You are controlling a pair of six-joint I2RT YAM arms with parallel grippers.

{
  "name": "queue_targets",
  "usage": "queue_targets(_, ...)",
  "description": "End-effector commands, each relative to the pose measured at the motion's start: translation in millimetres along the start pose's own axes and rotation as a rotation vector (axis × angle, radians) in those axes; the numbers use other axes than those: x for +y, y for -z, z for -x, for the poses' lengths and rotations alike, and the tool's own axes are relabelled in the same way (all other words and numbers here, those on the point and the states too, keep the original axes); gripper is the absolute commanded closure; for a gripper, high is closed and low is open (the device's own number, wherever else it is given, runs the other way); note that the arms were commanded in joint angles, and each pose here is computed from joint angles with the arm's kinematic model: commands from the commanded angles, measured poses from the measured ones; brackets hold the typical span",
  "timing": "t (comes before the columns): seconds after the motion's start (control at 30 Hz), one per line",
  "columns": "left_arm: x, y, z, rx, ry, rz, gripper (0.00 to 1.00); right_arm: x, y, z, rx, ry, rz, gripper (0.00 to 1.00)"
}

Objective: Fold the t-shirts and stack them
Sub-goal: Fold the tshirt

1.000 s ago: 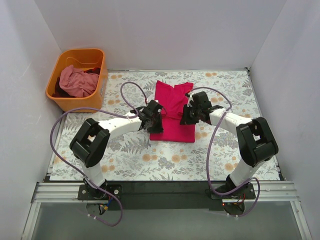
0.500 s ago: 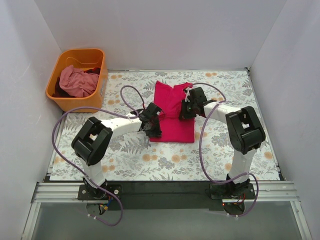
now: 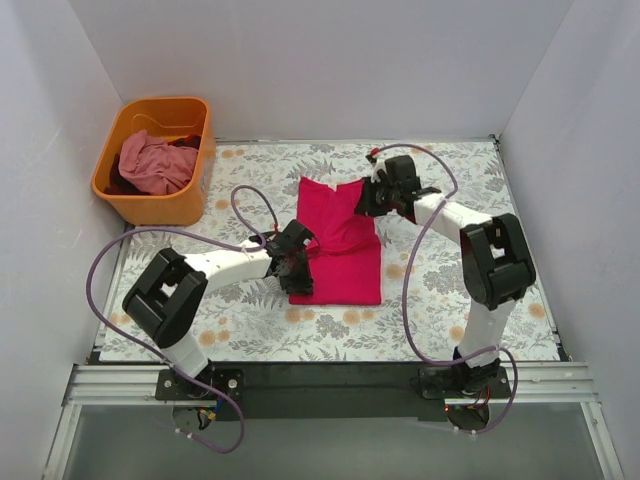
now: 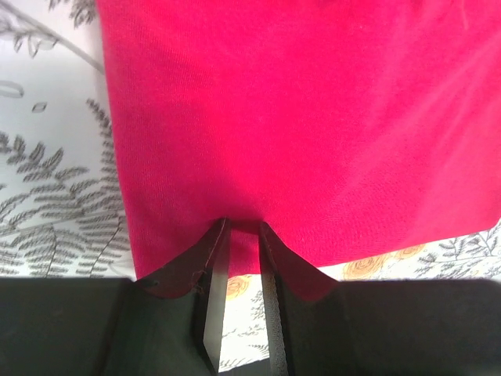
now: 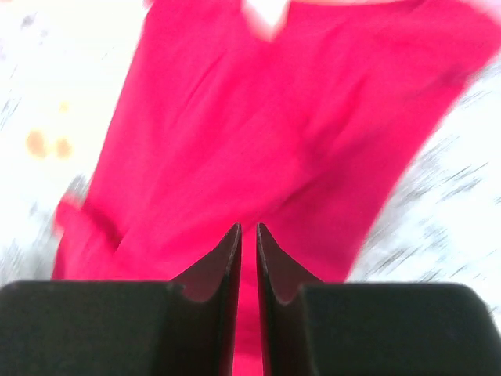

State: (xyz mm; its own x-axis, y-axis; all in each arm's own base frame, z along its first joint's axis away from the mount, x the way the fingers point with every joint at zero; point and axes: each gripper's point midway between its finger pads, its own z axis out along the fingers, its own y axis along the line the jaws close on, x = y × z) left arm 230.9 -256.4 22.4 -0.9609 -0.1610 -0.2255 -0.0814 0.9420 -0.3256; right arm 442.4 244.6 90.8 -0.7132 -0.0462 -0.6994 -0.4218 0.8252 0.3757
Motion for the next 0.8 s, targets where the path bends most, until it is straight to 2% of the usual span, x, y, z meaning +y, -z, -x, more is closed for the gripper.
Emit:
queue_targets(0.0,7.1,11.7,-9.2,0.009,0.021,0.014,0.79,66.1,32.3,-14.9,-0.020,0.093,0.179,0.81)
queue_targets(0.07,5.7,14.2,-7.9,0.000,0.024,0.005,0.79,83.3,41.0,-44.1,0.017,0.095,0.208,0.81)
queue_targets(0.13,5.9,15.0,-7.1,-0.006,0.027,0.006,0.79,98.4,46.5,-54.1,0.013,0.069,0.232,0.81)
queue_targets(0.17,5.2,15.9,-6.7,-0.008,0.030,0.003,0.79,98.6,46.8,-72.2,0.041,0.056,0.235,0.81)
queue_targets(0.27,7.2,14.9,-8.4,-0.004,0.032,0.008,0.79,103.8,47.2,-90.7,0.046,0.050,0.208,0.81)
queue_targets(0.43,6.8,14.7,-10.1,0.004,0.030,0.006,0.79,91.2,33.7,-103.0,0.046,0.037,0.147,0.81)
queue_targets(0.77,7.1,15.1,-12.8,0.013,0.028,0.009,0.79,83.7,7.0,-115.9,0.066,0.021,0.147,0.81)
